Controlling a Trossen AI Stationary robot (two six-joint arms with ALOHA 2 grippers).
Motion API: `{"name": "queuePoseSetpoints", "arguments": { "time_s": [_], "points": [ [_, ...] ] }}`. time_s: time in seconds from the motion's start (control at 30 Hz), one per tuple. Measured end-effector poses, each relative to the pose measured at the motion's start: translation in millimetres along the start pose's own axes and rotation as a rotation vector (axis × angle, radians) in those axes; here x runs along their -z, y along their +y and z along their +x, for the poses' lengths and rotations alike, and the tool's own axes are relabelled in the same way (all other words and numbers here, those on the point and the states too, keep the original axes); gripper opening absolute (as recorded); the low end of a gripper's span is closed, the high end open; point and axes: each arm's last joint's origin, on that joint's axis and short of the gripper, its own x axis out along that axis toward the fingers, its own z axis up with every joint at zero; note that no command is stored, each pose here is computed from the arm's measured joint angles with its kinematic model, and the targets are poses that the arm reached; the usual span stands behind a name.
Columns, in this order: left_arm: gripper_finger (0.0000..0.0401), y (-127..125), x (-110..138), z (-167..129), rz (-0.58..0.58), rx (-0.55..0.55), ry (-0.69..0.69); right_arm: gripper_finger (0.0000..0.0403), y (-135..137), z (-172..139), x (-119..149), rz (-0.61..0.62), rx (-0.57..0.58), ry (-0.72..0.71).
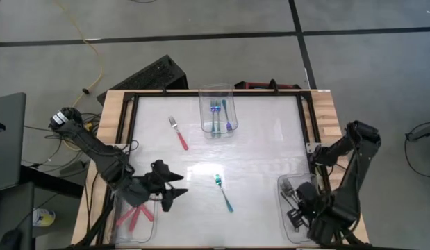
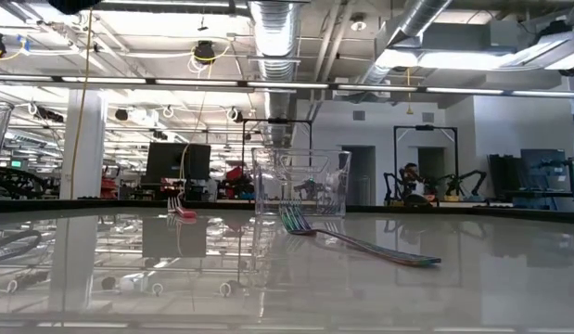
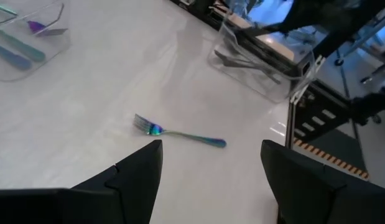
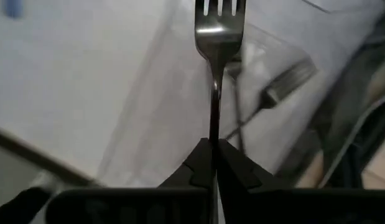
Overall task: Sort silverware by color (type)
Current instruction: Put the black fork into the bottom right transparent bin, then put the titanium rainbow fork into the top transparent bin
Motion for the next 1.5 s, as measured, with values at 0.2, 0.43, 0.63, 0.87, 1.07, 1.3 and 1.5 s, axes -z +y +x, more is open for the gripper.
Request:
{"name": "queuePoseSetpoints", "arguments": {
  "time_s": [0.2, 0.43, 0.63, 0.87, 1.07, 1.3, 1.5],
  "points": [
    [0.0256, 9, -17, 16, -0.062, 0.019, 0.012, 0.0071, -3, 22, 15, 0.025, 0.029, 0.017],
    [0.0256, 9, -34, 25, -0.058, 0.100, -0.031, 0.0155, -11, 21, 10, 0.019, 0.155, 0.082],
    [0.0256, 11, -38, 28, -0.056, 0.118, -0.021, 0.0217, -9, 4, -7, 0.023, 0.029, 0.168],
    [0.0256, 9, -36, 27, -0.036, 0.130, -0.011, 0.0224, 12, -5, -42, 0.133, -0.269, 0.007],
    [0.0256, 8, -31, 24, 0.019, 0.129, 0.020, 0.0212, 62, 17, -78, 0.044, -0.405, -0.070],
    [0.0256, 10, -25, 22, 0.053, 0.123, 0.076, 0.0192, 123, 56, -131, -0.037, -0.603, -0.172],
    [0.0256, 9, -19, 20, 0.117, 0.119, 0.099, 0.0170, 147, 109, -164, -0.070, -0.544, -0.222]
  ]
}}
